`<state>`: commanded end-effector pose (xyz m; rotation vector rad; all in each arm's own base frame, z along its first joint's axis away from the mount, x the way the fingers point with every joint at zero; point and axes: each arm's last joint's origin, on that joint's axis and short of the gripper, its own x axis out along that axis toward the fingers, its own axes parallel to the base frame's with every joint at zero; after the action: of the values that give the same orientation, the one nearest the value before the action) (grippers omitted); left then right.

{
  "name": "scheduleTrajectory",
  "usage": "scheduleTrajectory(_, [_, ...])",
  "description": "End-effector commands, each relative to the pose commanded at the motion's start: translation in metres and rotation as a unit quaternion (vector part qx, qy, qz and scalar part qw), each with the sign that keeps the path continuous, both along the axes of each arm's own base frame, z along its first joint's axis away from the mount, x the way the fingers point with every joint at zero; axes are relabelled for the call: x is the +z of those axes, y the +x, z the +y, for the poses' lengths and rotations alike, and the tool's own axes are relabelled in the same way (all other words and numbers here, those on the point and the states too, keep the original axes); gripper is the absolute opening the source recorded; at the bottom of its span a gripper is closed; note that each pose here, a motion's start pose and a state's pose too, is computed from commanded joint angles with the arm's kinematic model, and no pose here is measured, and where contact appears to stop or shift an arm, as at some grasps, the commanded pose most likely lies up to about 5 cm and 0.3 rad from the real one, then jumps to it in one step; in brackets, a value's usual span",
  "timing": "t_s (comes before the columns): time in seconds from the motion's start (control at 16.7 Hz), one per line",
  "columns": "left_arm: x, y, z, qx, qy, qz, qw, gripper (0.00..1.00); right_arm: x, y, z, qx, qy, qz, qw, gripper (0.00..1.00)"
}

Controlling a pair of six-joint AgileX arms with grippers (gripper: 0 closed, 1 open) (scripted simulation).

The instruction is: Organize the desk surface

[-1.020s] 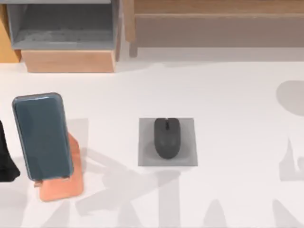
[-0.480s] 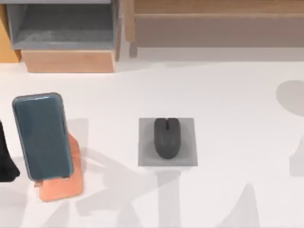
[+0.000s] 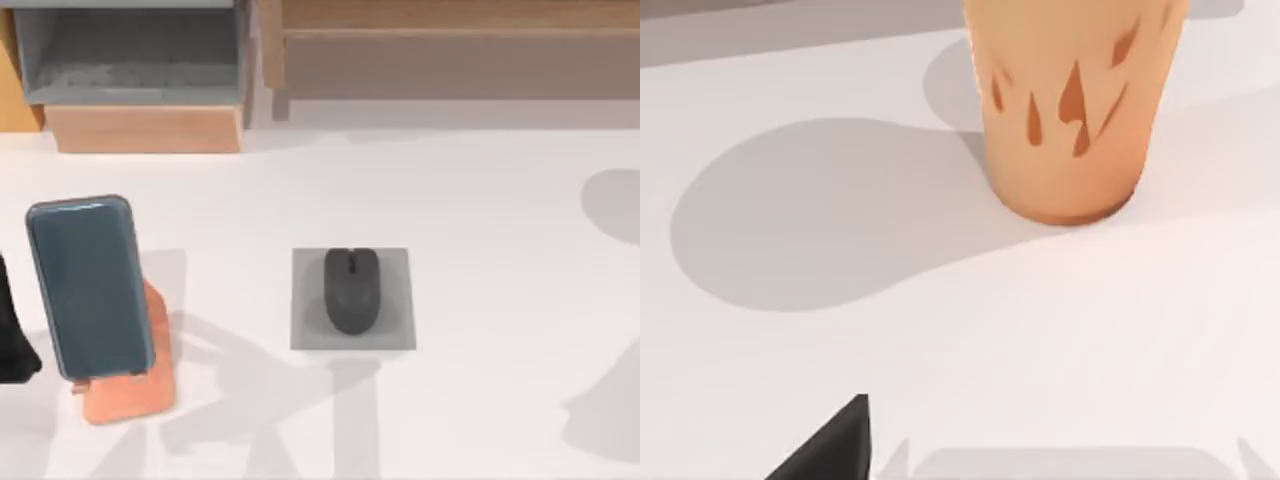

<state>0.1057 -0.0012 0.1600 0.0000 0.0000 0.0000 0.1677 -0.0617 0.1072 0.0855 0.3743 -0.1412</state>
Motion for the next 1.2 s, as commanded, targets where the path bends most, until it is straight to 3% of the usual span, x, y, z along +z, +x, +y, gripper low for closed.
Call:
scheduleTrajectory(0.24, [0.0, 0.0, 0.0, 0.0, 0.0, 0.0, 1.0, 1.0, -0.014, 0.033, -0.022, 0.004, 0.003, -0.019, 1.0, 1.0])
scheduleTrajectory(0.78, [0.0, 0.0, 0.0, 0.0, 0.0, 0.0, 1.0, 1.0, -0.041, 0.114, -0.042, 0.053, -0.04, -0.155, 0.986, 1.0])
scheduleTrajectory(1.2, [0.0, 0.0, 0.0, 0.0, 0.0, 0.0, 1.0, 1.0, -0.046, 0.127, -0.042, 0.063, -0.05, -0.186, 0.979, 1.0])
